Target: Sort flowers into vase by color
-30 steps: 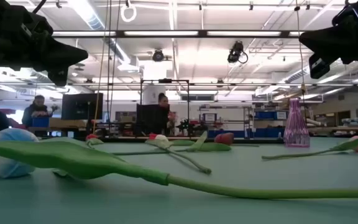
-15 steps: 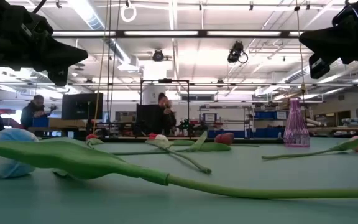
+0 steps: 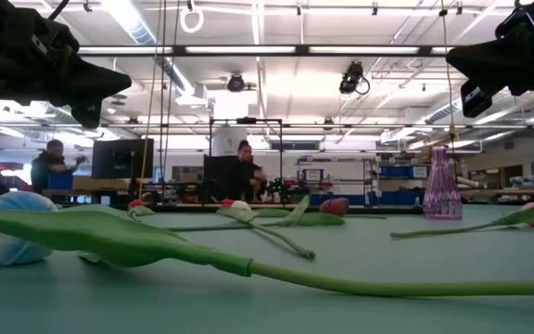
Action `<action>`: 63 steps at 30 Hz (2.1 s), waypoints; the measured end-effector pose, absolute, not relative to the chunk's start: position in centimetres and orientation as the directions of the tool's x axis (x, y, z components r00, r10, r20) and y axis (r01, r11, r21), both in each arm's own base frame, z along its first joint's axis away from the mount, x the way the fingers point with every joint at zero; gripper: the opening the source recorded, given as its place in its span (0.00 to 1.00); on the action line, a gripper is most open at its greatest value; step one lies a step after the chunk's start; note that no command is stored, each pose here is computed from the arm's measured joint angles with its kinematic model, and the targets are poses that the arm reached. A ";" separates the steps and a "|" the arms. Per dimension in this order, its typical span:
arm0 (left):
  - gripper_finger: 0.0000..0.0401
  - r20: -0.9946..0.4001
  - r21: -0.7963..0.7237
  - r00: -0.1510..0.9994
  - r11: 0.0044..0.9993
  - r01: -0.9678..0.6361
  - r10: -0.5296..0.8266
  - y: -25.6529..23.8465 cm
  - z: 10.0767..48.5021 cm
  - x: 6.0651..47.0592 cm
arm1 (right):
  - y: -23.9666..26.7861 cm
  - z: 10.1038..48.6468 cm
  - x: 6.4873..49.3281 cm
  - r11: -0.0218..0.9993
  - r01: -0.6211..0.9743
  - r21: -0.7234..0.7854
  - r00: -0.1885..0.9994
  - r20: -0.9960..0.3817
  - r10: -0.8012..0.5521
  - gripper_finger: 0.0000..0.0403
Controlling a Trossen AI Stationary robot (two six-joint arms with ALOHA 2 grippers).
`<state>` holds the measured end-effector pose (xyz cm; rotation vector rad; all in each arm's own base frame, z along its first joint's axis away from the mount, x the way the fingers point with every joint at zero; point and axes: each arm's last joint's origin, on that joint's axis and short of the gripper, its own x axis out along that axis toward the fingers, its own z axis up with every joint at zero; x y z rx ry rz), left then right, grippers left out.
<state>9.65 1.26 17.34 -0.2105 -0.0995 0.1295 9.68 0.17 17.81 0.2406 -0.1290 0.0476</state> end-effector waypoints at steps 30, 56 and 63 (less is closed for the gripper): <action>0.08 0.085 -0.215 0.987 0.970 -0.118 0.139 1.3 17.3 9.6 | 0.2 17.8 9.7 0.970 -0.063 0.235 0.991 0.134 0.032 0.08; 0.08 0.488 -0.407 0.864 0.908 0.101 0.123 1.1 21.2 8.5 | -0.1 19.8 9.2 0.997 0.060 0.038 0.940 0.334 -0.069 0.08; 0.08 0.539 -0.419 0.827 0.902 0.100 0.159 1.2 21.7 8.2 | -0.3 21.5 8.4 0.990 0.052 0.129 0.853 0.510 -0.111 0.08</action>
